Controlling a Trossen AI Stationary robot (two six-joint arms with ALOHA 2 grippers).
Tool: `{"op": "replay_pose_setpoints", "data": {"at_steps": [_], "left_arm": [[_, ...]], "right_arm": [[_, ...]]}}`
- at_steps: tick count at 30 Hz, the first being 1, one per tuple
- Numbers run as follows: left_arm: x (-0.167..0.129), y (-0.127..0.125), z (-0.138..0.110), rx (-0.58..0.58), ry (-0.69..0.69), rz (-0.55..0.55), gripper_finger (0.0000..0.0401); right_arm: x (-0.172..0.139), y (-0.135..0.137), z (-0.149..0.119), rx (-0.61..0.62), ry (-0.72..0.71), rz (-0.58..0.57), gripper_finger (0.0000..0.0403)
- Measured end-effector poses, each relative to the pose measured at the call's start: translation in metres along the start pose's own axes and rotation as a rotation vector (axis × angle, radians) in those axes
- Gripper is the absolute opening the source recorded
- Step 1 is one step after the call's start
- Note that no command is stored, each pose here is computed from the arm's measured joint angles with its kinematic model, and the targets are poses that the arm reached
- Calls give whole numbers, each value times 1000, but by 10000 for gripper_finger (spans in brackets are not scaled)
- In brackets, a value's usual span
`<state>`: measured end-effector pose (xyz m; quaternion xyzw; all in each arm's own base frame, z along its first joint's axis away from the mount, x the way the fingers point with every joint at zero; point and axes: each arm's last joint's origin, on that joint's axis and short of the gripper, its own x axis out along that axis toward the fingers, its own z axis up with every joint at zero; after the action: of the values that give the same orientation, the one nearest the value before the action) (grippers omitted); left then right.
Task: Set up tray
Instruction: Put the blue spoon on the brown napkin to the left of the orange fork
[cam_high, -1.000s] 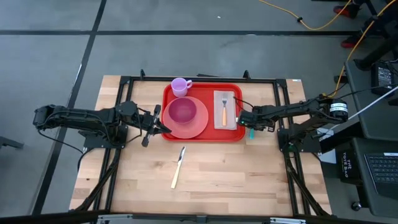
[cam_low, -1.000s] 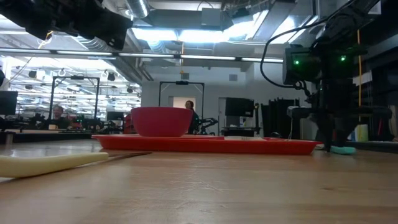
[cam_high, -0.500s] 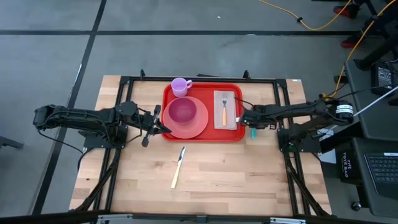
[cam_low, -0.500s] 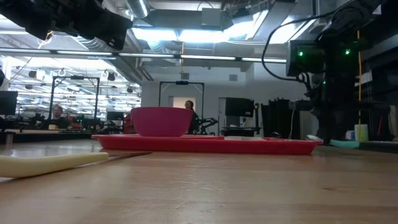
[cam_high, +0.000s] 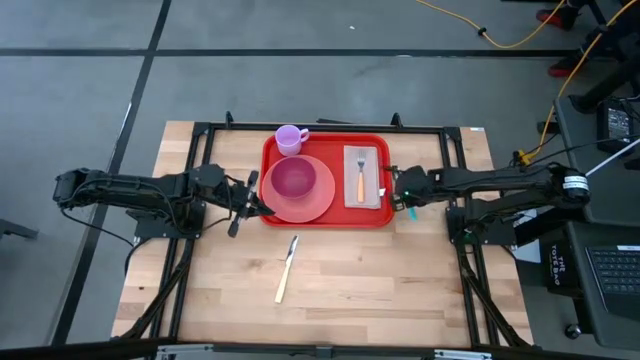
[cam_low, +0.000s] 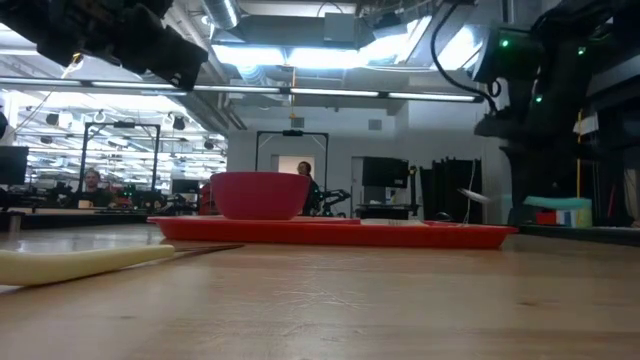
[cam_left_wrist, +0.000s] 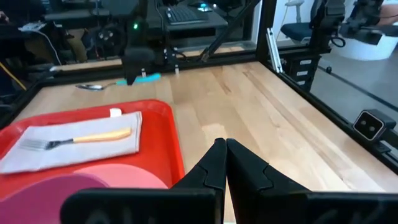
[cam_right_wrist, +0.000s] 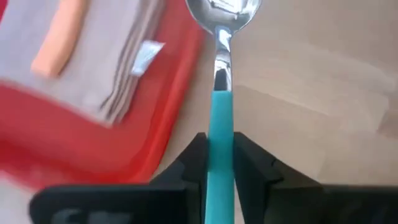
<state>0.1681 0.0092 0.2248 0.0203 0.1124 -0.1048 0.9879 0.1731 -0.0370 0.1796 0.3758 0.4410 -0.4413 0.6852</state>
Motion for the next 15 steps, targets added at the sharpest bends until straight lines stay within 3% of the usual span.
{"op": "replay_pose_setpoints", "data": {"at_steps": [10,15], "left_arm": [[0,0,-3,-35,28,-2,4],[0,0,0,-27,3,0,4]], "right_arm": [[-3,4,-5,-338,3,43,56],[-4,10,-1,-476,-69,86,56]]}}
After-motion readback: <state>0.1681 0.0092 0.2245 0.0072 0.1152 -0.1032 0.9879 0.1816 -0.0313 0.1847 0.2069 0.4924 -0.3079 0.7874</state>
